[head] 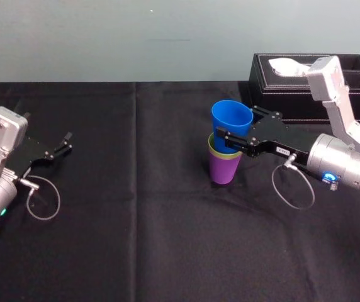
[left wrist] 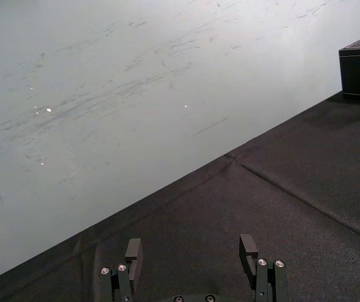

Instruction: Stack the three plastic cups sequentially using one hand.

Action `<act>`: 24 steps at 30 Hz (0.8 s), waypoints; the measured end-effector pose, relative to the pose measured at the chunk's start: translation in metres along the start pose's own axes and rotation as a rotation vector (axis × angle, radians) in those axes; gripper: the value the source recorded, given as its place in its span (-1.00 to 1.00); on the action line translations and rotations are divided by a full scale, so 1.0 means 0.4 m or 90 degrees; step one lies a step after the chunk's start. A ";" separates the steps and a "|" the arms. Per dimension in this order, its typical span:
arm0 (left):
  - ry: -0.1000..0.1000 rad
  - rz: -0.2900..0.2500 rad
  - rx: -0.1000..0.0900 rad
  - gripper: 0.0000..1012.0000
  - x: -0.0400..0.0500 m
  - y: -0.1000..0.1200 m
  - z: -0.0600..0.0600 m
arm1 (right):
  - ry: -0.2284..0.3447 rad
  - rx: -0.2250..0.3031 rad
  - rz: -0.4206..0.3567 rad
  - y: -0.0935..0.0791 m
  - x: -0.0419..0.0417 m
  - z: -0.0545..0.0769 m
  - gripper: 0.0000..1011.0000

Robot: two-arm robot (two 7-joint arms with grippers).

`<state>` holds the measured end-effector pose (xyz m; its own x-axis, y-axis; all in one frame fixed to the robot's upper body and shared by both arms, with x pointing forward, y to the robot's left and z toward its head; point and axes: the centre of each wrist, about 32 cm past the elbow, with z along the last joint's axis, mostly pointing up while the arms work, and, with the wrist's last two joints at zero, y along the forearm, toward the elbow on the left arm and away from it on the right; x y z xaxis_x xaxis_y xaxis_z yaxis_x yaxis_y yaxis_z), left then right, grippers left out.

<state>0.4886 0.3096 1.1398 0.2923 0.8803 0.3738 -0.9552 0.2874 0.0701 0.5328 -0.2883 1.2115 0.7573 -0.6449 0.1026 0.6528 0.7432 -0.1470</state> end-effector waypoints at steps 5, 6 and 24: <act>0.000 0.000 0.000 1.00 0.000 0.000 0.000 | 0.000 0.002 0.007 0.003 0.000 -0.016 0.42; 0.000 0.000 0.000 1.00 0.000 0.000 0.000 | 0.000 0.002 0.007 0.003 -0.001 -0.016 0.42; 0.000 0.000 0.000 1.00 0.000 0.000 0.000 | 0.000 0.002 0.005 0.001 -0.001 -0.013 0.78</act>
<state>0.4886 0.3097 1.1398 0.2922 0.8803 0.3737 -0.9553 0.2873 0.0702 0.5329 -0.2887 1.2062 0.7629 -0.6385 0.1009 0.6462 0.7492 -0.1453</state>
